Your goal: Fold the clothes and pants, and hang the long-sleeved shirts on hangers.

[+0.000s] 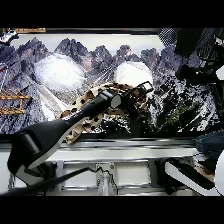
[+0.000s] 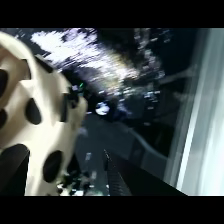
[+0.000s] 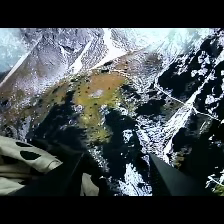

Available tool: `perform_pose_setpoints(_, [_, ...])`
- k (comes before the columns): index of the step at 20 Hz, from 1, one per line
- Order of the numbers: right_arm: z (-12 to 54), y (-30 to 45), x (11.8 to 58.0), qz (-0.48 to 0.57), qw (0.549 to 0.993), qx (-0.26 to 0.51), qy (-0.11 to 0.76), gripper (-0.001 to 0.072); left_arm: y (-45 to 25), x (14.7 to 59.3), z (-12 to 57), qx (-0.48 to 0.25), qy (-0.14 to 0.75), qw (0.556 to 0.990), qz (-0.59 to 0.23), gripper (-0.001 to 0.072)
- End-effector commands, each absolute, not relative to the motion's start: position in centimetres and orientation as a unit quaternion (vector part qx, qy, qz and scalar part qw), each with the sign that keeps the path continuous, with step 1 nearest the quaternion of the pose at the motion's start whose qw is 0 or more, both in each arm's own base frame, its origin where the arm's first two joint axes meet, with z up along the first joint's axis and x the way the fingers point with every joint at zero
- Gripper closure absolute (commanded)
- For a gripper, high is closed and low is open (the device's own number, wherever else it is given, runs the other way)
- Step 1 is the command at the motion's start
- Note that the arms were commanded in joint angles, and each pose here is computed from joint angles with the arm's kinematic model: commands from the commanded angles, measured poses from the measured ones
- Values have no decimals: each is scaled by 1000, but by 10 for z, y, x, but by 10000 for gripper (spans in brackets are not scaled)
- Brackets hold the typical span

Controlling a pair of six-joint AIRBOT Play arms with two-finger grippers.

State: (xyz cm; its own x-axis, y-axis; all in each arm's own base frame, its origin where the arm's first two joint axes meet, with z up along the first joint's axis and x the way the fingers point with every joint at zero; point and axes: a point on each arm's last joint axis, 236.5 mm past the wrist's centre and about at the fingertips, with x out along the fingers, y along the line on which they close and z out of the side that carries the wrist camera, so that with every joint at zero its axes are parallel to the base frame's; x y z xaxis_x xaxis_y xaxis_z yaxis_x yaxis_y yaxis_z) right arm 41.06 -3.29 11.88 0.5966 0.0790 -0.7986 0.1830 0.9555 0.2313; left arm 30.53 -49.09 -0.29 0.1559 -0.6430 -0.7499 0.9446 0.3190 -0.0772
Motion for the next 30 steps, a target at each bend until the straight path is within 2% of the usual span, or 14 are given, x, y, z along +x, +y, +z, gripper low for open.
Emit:
perform_pose_setpoints(1, [117, -35, 410, -33, 881, 145, 449, 231, -500, 317, -21, 228, 377, 726, -528, 204])
perform_pose_setpoints(5, [119, -36, 413, -34, 885, 144, 442, 232, -505, 313, -44, 234, 387, 718, -529, 210])
perform_pose_setpoints(10, [119, -33, 412, -29, 882, 150, 445, 232, -511, 324, -66, 228, 381, 730, -520, 243])
perform_pose_setpoints(11, [118, -32, 411, -27, 882, 152, 446, 232, -511, 324, -72, 229, 385, 728, -519, 330])
perform_pose_setpoints(12, [118, -31, 411, -26, 881, 152, 447, 232, -512, 323, -75, 227, 388, 727, -519, 530])
perform_pose_setpoints(13, [118, -31, 411, -25, 881, 149, 448, 232, -512, 323, -73, 225, 389, 727, -519, 690])
perform_pose_setpoints(15, [118, -31, 410, -23, 881, 145, 449, 232, -513, 328, -46, 212, 376, 739, -517, 693])
perform_pose_setpoints(18, [117, -34, 411, -25, 883, 138, 449, 232, -500, 359, 48, 187, 307, 784, -506, 695])
perform_pose_setpoints(21, [115, -37, 411, -32, 883, 136, 448, 231, -447, 404, 145, 144, 250, 847, -446, 695])
perform_pose_setpoints(24, [100, -26, 405, -22, 875, 164, 456, 231, -395, 425, 217, 103, 207, 887, -401, 696])
perform_pose_setpoints(27, [100, 22, 386, 63, 872, 199, 442, 232, -361, 433, 264, 73, 171, 909, -374, 696])
perform_pose_setpoints(30, [91, 91, 337, 162, 858, 191, 448, 229, -334, 437, 295, 84, 138, 928, -335, 697])
